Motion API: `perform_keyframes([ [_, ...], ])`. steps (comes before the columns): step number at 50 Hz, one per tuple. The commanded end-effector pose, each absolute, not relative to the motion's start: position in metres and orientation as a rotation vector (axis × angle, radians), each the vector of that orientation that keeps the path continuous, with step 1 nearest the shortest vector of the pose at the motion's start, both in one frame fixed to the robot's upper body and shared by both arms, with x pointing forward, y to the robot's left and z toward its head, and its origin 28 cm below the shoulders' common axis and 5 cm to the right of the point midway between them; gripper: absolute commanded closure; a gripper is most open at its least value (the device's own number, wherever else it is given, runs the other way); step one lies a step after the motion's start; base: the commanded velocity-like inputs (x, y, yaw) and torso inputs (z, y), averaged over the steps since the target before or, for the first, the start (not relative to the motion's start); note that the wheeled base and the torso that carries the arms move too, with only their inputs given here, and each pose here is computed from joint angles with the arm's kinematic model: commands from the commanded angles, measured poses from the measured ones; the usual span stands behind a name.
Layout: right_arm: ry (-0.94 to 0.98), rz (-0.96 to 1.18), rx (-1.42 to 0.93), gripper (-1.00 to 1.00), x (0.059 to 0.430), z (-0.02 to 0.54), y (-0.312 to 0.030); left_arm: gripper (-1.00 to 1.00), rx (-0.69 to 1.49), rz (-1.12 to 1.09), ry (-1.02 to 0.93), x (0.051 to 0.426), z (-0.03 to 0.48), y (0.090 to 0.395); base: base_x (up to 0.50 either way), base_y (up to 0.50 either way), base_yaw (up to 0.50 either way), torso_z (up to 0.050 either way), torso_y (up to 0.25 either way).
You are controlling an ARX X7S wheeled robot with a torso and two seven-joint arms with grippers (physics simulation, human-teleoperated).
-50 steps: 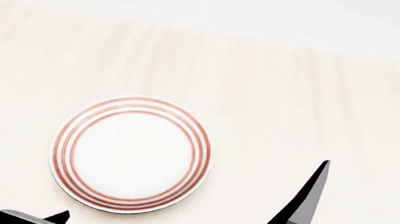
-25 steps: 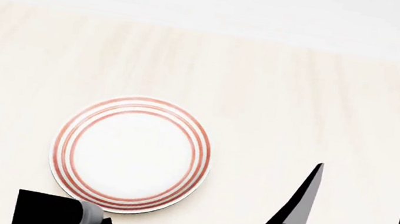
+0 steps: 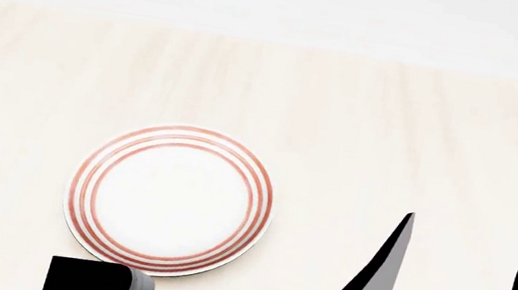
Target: Put the bowl on the plate.
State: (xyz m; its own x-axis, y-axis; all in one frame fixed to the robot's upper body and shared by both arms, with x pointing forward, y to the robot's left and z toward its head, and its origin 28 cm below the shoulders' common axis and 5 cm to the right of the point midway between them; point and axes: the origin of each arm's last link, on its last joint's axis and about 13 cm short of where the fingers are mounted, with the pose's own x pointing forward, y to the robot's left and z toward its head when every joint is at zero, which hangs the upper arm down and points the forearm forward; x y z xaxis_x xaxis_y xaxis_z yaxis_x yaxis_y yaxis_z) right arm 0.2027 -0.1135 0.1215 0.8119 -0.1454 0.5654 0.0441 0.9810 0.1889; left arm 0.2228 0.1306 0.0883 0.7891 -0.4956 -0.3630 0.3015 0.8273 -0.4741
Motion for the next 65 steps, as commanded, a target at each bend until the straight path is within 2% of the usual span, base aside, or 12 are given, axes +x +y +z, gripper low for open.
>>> perform_keyframes([
  [1,-0.626,-0.105,0.157,-1.0,0.203,0.122,-0.115,-1.0,-0.409,-0.462,0.524,0.225,0.09,0.128,0.0,0.0,0.0,0.0,0.0],
  [19,-0.619,-0.098,0.157,-1.0,0.202,0.121,-0.113,-1.0,-0.361,-0.49,0.577,0.222,0.08,0.125,0.0,0.0,0.0,0.0,0.0],
  [20,-0.619,-0.098,0.157,-1.0,0.202,0.121,-0.113,1.0,-0.359,-0.49,0.578,0.222,0.079,0.125,0.0,0.0,0.0,0.0,0.0],
  [37,-0.61,-0.091,0.156,-1.0,0.202,0.118,-0.112,1.0,-0.31,-0.483,0.59,0.221,0.073,0.125,0.0,0.0,0.0,0.0,0.0],
  [45,-0.608,-0.086,0.158,-1.0,0.201,0.118,-0.111,1.0,-0.247,-0.495,0.529,0.225,0.078,0.129,0.0,0.0,0.0,0.0,0.0],
  [55,-0.609,-0.085,0.158,-1.0,0.201,0.118,-0.111,1.0,-0.126,-0.491,0.381,0.253,0.101,0.14,0.0,0.0,0.0,0.0,0.0],
  [65,-0.61,-0.086,0.16,-1.0,0.201,0.118,-0.111,1.0,-0.127,-0.447,0.313,0.28,0.117,0.144,0.0,0.0,0.0,0.0,0.0],
])
